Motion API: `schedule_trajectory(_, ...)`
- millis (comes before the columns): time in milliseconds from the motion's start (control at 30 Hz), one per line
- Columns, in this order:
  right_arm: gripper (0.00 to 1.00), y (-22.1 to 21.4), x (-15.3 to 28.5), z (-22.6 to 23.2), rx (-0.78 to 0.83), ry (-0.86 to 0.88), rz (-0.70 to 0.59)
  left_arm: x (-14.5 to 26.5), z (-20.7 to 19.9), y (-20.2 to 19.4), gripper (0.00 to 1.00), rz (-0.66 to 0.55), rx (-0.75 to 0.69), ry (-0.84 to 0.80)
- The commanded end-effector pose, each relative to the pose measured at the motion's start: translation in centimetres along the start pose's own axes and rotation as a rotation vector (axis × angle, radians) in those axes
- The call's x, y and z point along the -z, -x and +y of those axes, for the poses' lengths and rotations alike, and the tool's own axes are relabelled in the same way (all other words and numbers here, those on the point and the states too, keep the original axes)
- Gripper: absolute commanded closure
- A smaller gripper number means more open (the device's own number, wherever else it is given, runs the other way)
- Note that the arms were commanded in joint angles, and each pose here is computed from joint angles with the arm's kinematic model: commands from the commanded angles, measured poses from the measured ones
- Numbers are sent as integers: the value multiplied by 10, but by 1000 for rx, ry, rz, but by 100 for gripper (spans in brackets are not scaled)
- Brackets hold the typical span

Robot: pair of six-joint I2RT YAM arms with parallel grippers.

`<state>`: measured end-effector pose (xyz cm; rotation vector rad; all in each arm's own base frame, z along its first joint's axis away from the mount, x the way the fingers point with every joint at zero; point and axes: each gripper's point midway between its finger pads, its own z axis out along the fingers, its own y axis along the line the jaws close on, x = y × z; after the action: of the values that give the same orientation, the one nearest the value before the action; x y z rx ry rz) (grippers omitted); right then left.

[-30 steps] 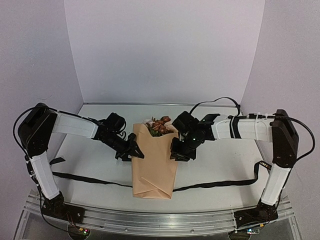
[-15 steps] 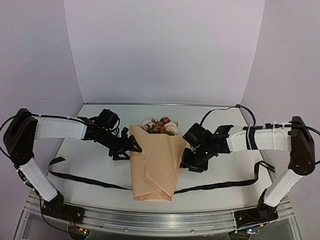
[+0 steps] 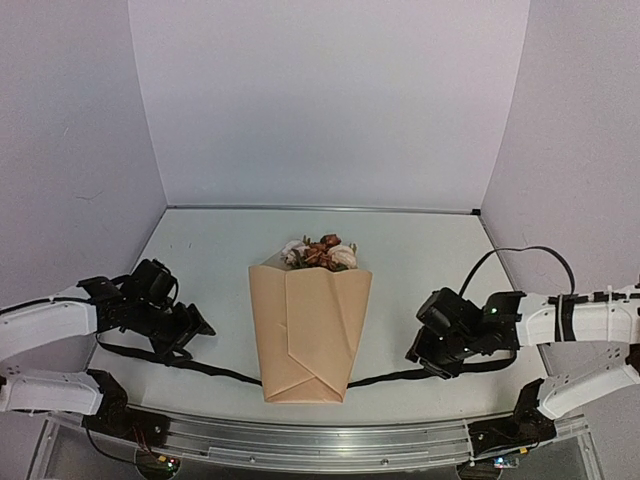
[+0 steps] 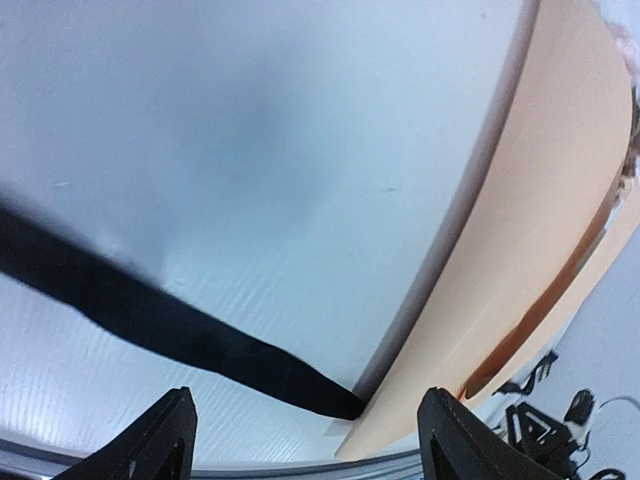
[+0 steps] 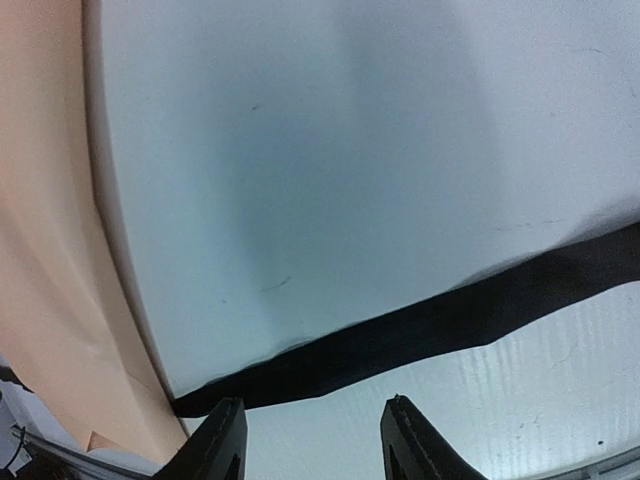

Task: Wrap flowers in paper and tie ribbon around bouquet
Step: Place the right side of the ribbon on the ribbon, then pick up the ribbon at the center of the board.

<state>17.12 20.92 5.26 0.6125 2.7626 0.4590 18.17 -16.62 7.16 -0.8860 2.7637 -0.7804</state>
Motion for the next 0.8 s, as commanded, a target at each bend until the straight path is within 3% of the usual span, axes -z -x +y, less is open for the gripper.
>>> schedule_trajectory(0, 49, 10, 2, -24, -152, -13, -86, 17, 49, 10, 21, -146, 268, 81)
schedule_trajectory(367, 40, 18, -11, -67, -268, -108, -134, 0, 78, 31, 22, -205, 341, 168)
schedule_trajectory(767, 38, 34, -21, -115, -359, -211, -141, -16, 97, 49, 33, -244, 413, 277)
